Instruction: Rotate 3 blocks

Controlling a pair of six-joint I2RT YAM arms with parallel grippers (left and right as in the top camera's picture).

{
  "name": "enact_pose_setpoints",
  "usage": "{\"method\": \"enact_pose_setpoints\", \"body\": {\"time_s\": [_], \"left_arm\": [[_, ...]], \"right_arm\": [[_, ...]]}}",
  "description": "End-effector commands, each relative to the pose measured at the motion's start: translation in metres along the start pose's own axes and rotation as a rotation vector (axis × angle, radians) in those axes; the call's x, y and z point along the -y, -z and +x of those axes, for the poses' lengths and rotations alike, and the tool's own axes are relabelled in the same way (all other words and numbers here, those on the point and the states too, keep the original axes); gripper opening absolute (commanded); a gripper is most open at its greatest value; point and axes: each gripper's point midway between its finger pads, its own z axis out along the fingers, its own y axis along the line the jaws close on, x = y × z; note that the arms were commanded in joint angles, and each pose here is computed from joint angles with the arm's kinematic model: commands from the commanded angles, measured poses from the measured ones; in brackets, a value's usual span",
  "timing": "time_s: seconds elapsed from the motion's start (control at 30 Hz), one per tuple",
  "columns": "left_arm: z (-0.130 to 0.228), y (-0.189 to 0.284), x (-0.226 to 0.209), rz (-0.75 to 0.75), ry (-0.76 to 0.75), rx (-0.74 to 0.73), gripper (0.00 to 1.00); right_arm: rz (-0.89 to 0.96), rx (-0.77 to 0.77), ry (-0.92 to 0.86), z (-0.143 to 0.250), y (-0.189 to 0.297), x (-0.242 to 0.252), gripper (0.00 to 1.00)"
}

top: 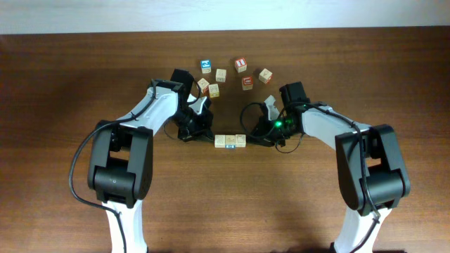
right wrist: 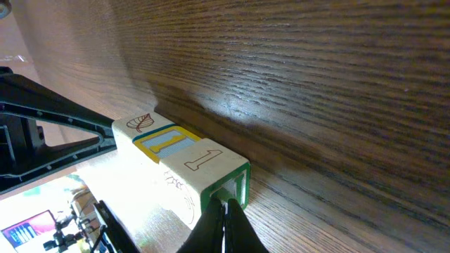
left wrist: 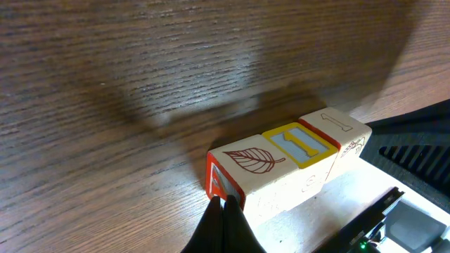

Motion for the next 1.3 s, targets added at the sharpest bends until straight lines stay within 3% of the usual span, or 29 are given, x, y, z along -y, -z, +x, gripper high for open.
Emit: {"method": "enact_pose_setpoints", "body": {"time_s": [0.0,0.23,0.7,1.1,1.27], "left_arm": [[0.005,-0.001,0.005,0.024,-0.016,-0.019,0.00],[0.005,-0.001,0.006,0.028,-0.013,-0.018,0.00],[0.005,-0.001,0.006,0.028,-0.011,-0.018,0.00],[0.005,-0.001,0.008,0.040,-0.014,-0.017,0.00],[0.004,-0.001,0.008,0.040,-0.014,-0.017,0.00]], "right_arm": [[-0.026,0.004,0.001,-0.003,0.004,-0.002,0.04],[0.040,0.035,0.007,-0.007,0.011,0.009,0.04],[-0.030,-0.006,0.119,0.002,0.002,-0.013,0.04],[-0.070,0.030,0.255,0.007,0.021,-0.063,0.05],[-0.013,0.018,0.291,0.013,0.005,-0.076,0.04]]}}
